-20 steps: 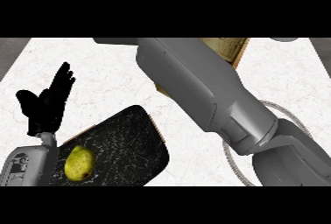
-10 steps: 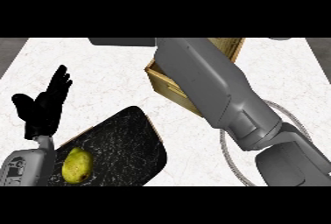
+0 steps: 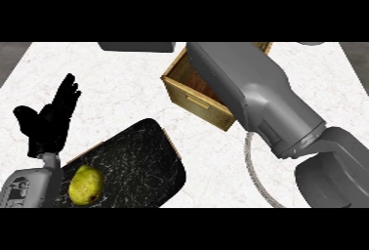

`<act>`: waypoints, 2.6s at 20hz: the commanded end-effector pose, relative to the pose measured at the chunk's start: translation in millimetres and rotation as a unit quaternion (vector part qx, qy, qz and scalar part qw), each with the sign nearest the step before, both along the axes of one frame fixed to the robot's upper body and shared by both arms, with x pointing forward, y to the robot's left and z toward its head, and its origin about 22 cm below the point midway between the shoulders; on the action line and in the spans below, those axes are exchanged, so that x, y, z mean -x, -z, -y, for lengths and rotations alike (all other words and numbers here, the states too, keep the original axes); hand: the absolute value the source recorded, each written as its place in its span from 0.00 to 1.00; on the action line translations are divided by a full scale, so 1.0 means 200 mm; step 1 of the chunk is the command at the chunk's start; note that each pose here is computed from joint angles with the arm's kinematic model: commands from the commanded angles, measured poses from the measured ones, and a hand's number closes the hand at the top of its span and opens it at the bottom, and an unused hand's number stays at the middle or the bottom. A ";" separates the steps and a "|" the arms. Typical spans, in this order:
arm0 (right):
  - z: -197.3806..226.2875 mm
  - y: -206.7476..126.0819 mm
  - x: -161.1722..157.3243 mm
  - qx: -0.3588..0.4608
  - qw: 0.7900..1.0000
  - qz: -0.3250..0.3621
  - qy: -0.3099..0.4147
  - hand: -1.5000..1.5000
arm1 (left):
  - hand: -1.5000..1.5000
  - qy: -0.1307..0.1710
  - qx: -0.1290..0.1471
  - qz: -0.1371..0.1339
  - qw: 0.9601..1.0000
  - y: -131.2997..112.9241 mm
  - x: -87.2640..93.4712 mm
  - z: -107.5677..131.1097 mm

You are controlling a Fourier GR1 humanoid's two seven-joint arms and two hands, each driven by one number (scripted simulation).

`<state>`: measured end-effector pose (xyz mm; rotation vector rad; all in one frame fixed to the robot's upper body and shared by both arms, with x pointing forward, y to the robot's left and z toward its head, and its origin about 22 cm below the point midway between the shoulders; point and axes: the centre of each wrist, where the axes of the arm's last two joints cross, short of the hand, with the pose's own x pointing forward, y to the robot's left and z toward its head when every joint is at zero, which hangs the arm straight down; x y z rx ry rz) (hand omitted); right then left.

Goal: Pick the lemon from the placemat and place it in the basket

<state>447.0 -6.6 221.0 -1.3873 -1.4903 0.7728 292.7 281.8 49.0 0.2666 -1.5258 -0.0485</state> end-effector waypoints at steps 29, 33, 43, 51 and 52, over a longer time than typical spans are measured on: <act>0.27 0.01 -0.12 0.079 0.986 -0.135 0.055 1.00 | 0.50 0.010 -0.005 0.001 1.000 0.00 0.02 -0.07; 0.34 0.19 -0.12 0.096 0.982 -0.152 0.065 1.00 | 0.50 0.014 0.002 0.011 1.000 -0.09 0.03 -0.01; 0.23 0.22 -0.09 0.098 0.973 -0.200 0.061 1.00 | 0.50 0.013 0.006 0.005 1.000 -0.11 -0.07 0.01; 0.26 0.37 -0.07 0.073 0.970 -0.223 0.067 1.00 | 0.50 0.006 -0.001 0.014 1.000 0.03 -0.02 0.01; 0.33 0.20 -0.12 0.066 0.969 -0.228 0.064 1.00 | 0.50 0.006 0.000 0.008 1.000 -0.05 -0.01 0.00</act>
